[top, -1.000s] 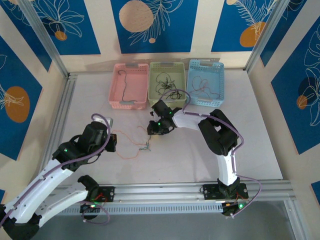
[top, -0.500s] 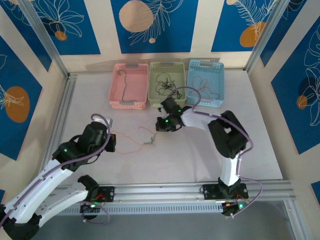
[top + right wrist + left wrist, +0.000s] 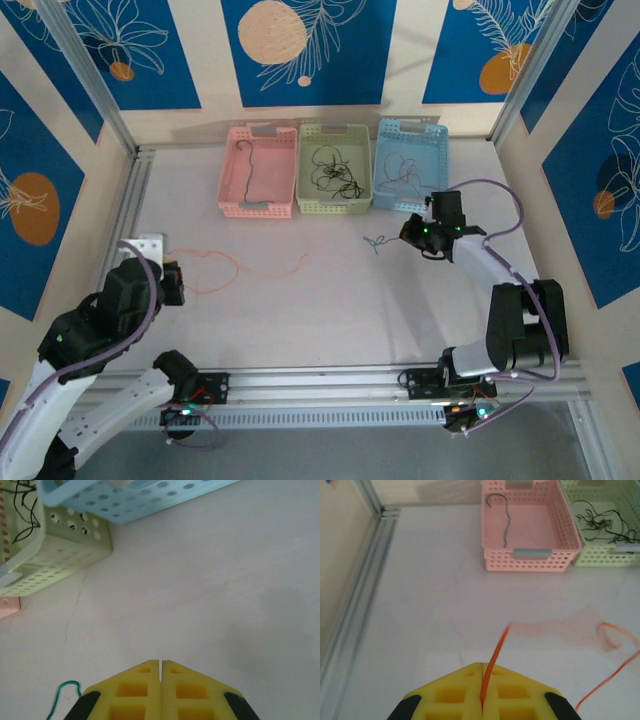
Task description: Untangle the cables
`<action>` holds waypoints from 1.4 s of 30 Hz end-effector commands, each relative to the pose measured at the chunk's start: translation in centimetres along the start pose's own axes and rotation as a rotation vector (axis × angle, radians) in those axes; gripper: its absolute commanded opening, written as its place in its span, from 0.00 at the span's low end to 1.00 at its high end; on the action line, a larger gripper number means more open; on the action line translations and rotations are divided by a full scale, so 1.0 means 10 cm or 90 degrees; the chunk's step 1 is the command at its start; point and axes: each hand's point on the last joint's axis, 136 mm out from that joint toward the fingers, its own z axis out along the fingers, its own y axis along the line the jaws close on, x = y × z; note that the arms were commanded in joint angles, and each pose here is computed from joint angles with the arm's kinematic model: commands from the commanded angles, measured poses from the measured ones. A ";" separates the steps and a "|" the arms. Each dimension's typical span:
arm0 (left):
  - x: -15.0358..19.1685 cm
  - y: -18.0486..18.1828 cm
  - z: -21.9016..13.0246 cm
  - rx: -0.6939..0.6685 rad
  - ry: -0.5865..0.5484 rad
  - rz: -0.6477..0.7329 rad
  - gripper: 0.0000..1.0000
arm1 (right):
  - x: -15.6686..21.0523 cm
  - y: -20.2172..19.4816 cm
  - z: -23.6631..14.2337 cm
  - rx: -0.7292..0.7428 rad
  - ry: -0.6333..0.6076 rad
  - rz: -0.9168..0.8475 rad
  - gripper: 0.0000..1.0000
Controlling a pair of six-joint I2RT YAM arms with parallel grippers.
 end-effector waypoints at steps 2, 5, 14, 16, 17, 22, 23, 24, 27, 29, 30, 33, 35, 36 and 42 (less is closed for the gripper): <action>0.01 0.14 -0.04 -0.040 -0.002 0.030 0.00 | 0.01 -0.01 -0.04 -0.005 -0.003 0.009 0.00; 0.01 0.15 -0.05 -0.043 -0.003 0.030 0.00 | -0.01 -0.07 -0.04 0.010 -0.006 0.010 0.00; 0.07 -0.04 0.04 0.013 0.002 0.033 0.00 | -0.07 0.53 -0.21 -0.138 -0.018 -0.013 0.00; 0.10 -0.10 0.09 0.026 0.007 0.036 0.00 | -0.13 0.81 -0.31 -0.186 -0.032 -0.031 0.00; 0.11 -0.12 0.10 0.029 0.009 0.038 0.00 | -0.16 0.95 -0.35 -0.206 -0.039 -0.042 0.00; 0.16 -0.19 0.17 0.043 0.016 0.048 0.00 | -0.27 1.72 -0.34 -0.267 -0.039 -0.105 0.00; 0.17 -0.20 0.18 0.047 0.016 0.049 0.00 | -0.30 1.86 -0.30 -0.273 -0.036 -0.108 0.00; 0.18 -0.21 0.19 0.051 0.016 0.050 0.00 | -0.34 2.00 -0.24 -0.277 -0.032 -0.110 0.00; 0.21 -0.23 0.21 0.059 0.013 0.051 0.00 | -0.47 2.34 -0.01 -0.269 -0.038 -0.116 0.00; 0.21 -0.24 0.19 0.062 0.010 0.049 0.00 | -0.57 2.58 0.13 -0.272 -0.037 -0.114 0.00; 0.21 -0.23 0.19 0.062 0.007 0.051 0.00 | -0.61 2.70 0.24 -0.277 -0.034 -0.113 0.00; 0.23 -0.25 0.22 0.065 0.007 0.054 0.00 | -0.68 2.98 0.52 -0.283 -0.021 -0.103 0.00; 0.24 -0.26 0.23 0.067 0.009 0.055 0.00 | -0.71 3.12 0.71 -0.280 -0.019 -0.101 0.00; 0.24 -0.26 0.23 0.067 0.010 0.056 0.00 | -0.71 3.20 0.81 -0.282 -0.014 -0.098 0.00; 0.26 -0.28 0.25 0.071 0.014 0.058 0.00 | -0.65 3.55 1.32 -0.292 0.011 -0.110 0.01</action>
